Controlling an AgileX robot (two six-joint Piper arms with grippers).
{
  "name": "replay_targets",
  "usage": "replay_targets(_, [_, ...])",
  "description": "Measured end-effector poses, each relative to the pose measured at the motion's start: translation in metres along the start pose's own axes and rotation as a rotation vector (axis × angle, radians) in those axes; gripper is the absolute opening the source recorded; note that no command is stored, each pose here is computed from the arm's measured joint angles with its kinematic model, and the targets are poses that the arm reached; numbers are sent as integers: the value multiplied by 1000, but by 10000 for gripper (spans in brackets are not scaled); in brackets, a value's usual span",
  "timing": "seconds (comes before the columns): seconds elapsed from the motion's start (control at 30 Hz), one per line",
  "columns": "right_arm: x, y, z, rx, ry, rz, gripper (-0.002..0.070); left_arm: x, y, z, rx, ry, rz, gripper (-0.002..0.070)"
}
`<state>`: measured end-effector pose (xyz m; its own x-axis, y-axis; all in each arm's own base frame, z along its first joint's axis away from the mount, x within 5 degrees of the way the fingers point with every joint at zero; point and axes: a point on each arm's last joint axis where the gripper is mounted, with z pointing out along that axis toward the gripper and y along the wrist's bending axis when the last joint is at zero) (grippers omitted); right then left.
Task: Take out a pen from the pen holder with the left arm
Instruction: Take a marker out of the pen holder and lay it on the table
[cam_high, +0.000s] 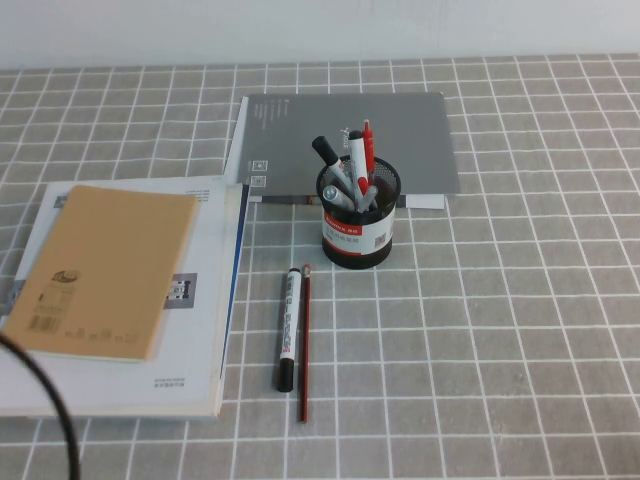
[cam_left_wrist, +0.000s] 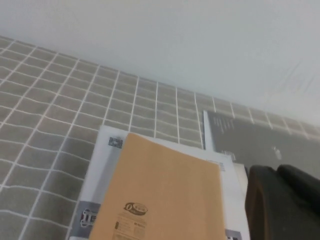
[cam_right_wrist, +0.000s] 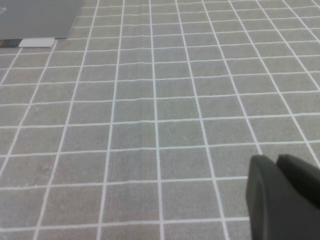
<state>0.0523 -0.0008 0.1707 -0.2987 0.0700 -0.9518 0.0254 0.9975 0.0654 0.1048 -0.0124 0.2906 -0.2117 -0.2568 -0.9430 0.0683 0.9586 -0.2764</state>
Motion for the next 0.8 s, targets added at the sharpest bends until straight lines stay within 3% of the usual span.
replay_targets(0.13, [0, 0, 0, 0, 0, 0, -13, -6, -9, 22, 36, 63, 73, -3])
replay_targets(0.3, [0, 0, 0, 0, 0, 0, -13, -1, -45, 50, 263, 21, 202, 15])
replay_targets(0.43, [0, 0, 0, 0, 0, 0, -13, 13, -76, 72, 429, -12, 310, 146])
replay_targets(0.6, [0, 0, 0, 0, 0, 0, -13, 37, -93, 99, 505, -9, 367, 375])
replay_targets(0.8, [0, 0, 0, 0, 0, 0, -13, 57, -104, 124, 570, -74, 359, 441])
